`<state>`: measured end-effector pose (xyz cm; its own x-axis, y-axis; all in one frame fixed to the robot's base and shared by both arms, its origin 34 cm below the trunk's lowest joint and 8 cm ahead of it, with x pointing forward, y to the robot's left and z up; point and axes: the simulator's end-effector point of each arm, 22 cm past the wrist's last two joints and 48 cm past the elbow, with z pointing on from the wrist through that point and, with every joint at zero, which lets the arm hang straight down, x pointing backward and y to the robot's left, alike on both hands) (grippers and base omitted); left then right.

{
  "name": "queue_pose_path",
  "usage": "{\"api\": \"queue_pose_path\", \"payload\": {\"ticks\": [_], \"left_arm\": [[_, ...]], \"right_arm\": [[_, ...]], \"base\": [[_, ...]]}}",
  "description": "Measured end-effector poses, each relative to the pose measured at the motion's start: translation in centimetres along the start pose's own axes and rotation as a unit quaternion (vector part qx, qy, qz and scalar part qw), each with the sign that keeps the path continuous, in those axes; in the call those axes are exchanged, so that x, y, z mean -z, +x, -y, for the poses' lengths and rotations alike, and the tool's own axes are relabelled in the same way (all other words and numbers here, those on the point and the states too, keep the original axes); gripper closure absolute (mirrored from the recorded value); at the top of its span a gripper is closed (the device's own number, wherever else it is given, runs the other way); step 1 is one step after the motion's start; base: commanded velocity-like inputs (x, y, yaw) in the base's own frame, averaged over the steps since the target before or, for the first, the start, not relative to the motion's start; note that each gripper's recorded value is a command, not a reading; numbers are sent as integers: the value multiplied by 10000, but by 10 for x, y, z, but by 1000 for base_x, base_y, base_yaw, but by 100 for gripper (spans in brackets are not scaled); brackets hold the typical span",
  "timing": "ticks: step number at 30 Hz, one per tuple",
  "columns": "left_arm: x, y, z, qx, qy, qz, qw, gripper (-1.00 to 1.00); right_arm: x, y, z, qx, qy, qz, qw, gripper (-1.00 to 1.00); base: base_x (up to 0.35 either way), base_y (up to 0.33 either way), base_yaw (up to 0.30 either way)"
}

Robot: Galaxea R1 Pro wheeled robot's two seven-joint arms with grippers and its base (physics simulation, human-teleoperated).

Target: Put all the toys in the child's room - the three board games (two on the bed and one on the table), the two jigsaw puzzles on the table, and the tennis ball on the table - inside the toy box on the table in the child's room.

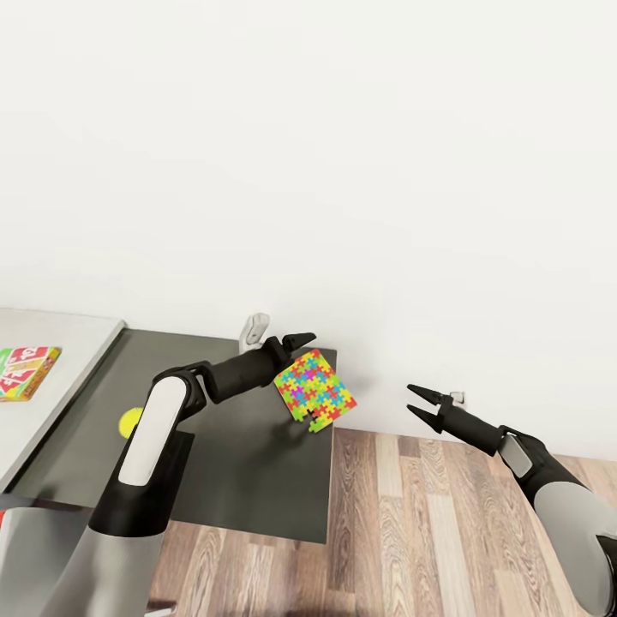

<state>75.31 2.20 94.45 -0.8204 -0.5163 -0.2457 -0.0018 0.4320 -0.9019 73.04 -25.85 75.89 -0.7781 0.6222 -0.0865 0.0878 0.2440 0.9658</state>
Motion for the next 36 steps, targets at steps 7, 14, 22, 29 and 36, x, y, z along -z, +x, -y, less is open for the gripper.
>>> {"api": "queue_pose_path", "payload": {"ticks": [7, 14, 22, 29, 36], "left_arm": [[-4, 1, -8, -4, -2, 1, 10000, -100], [-7, 2, -17, -5, -3, 2, 10000, -100], [-11, 4, -24, -4, 16, 2, 10000, -100], [-11, 5, -21, -5, 79, 0, 10000, -100], [-11, 4, -19, -10, 110, 4, 9999, -100]], "right_arm": [[-4, 2, 10, -64, 13, -22, 10000, -100], [-6, 4, 21, -118, 21, -21, 9999, -100], [-9, 4, 30, -140, 24, -17, 9999, -100], [-9, 5, 31, -148, 41, -27, 9999, -100], [-11, 6, 30, -148, 39, -34, 9999, -100]], "base": [[0, 0, 0], [0, 0, 0], [0, 0, 15], [0, 0, 89], [0, 0, 187]]}}
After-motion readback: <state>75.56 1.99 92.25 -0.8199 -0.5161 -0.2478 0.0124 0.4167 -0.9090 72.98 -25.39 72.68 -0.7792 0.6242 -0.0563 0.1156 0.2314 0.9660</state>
